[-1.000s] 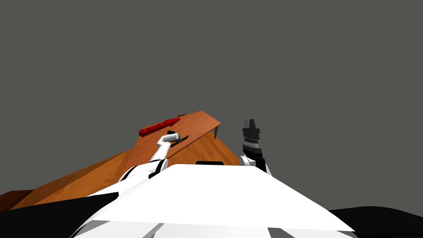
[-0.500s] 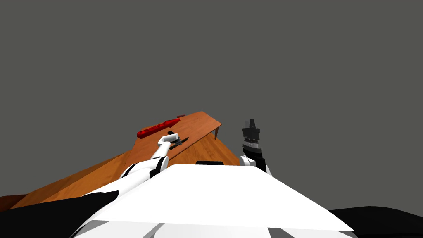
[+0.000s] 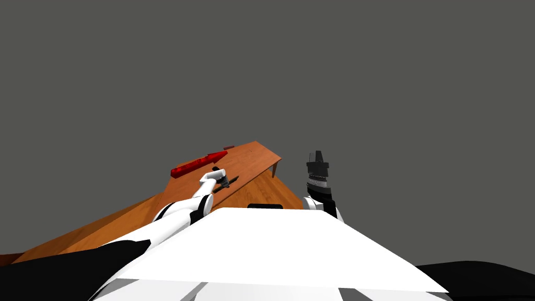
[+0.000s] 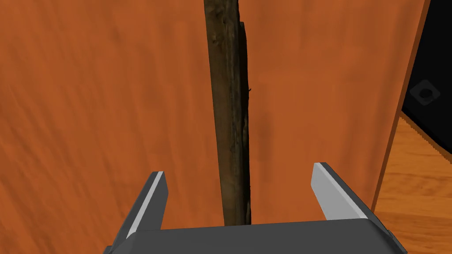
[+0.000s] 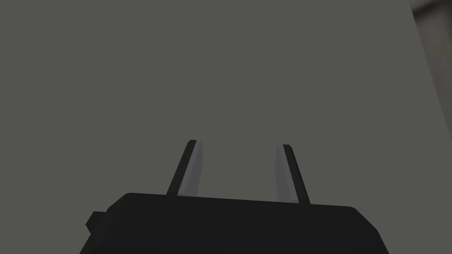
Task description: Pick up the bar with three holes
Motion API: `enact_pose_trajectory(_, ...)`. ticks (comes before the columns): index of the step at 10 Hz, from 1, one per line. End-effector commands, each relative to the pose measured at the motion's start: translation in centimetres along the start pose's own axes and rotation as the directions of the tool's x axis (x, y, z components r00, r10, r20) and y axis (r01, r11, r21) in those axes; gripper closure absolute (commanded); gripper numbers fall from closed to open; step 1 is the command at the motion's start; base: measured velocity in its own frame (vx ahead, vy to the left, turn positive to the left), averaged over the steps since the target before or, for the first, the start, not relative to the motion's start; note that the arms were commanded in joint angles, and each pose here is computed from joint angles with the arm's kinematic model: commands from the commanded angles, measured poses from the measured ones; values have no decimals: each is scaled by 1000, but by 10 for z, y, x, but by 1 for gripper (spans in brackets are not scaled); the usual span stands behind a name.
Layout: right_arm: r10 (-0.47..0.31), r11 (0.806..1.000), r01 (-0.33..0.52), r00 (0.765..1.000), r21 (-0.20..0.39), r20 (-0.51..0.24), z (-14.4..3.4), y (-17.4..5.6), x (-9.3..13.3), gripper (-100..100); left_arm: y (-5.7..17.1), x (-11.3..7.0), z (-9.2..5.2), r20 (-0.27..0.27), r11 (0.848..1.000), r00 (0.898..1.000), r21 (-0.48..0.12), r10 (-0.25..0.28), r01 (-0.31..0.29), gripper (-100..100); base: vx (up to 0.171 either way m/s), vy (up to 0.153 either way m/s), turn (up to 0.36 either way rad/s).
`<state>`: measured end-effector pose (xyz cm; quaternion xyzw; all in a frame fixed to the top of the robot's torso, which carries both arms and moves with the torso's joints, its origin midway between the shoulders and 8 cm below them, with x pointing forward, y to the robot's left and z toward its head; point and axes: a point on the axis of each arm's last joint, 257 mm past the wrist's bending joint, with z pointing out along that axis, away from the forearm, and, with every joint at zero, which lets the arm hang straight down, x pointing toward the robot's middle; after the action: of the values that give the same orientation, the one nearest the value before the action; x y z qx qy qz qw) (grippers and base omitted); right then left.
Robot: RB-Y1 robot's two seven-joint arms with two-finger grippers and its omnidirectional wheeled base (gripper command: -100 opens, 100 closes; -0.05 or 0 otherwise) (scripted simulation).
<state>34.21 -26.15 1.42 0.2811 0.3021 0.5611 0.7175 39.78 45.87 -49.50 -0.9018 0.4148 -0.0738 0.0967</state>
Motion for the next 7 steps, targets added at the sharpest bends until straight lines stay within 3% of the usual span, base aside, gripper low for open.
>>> enact_pose_trajectory(1, 0, 1000, 0, 1000, 0, 0, 0, 0, 0, 0, 18, -5, 3, 14, 998, 1000, -65, -8, 8, -100, 84, 47, -4)
enact_pose_trajectory(7, 0, 1000, 0, 1000, 0, 0, 0, 0, 0, 0, 51, -15, 7, 42, 982, 999, -186, -16, 23, -100, 65, 32, -2)
